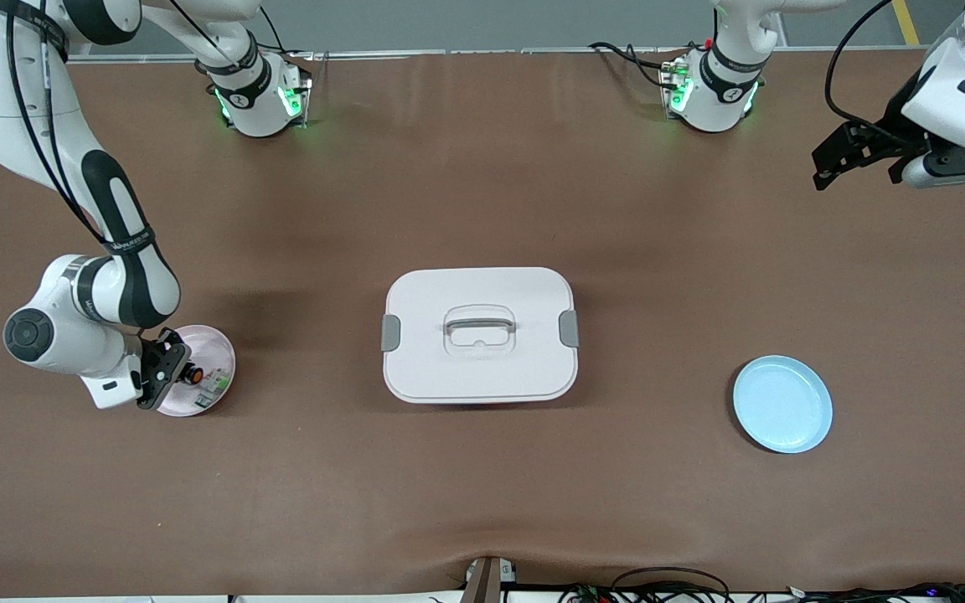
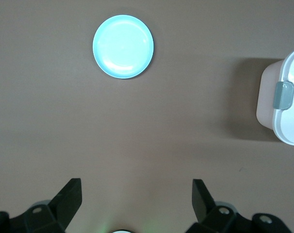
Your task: Transfer orange switch to right arm and place
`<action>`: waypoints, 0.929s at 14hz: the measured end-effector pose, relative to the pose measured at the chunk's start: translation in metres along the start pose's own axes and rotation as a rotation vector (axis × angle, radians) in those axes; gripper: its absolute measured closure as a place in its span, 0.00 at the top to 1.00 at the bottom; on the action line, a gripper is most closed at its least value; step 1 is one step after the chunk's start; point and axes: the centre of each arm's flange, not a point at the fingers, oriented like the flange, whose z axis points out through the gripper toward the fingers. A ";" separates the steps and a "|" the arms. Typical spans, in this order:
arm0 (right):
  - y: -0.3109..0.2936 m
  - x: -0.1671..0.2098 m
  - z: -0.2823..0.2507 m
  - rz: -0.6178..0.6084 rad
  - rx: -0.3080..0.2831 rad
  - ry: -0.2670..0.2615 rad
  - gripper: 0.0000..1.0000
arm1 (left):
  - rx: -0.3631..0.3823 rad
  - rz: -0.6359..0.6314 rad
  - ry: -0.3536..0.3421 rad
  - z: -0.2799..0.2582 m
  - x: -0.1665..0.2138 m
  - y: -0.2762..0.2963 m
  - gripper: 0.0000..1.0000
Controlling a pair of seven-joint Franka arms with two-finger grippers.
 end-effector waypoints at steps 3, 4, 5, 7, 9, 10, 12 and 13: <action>0.000 0.000 0.000 0.000 0.000 0.000 0.42 | 0.005 0.010 0.007 -0.002 0.001 -0.004 1.00; 0.000 0.000 0.000 0.000 0.000 0.000 0.45 | 0.004 0.013 0.010 -0.003 0.001 -0.006 1.00; 0.000 0.000 0.000 0.001 0.000 0.000 0.56 | 0.003 0.022 0.014 -0.004 0.002 -0.008 1.00; 0.001 -0.001 0.000 0.003 -0.001 0.000 0.75 | 0.001 0.040 0.022 -0.006 0.006 -0.012 1.00; 0.001 -0.002 -0.001 0.004 -0.002 0.000 0.93 | -0.001 0.046 0.020 -0.003 0.013 -0.013 1.00; 0.001 -0.002 -0.002 0.004 -0.004 0.001 1.00 | -0.001 0.046 0.015 0.000 0.017 -0.012 1.00; 0.003 -0.001 -0.007 0.007 -0.012 0.003 1.00 | -0.002 0.047 0.008 0.005 0.025 -0.011 1.00; 0.003 -0.002 -0.010 0.016 -0.010 0.003 1.00 | -0.003 0.047 0.007 0.006 0.027 -0.011 1.00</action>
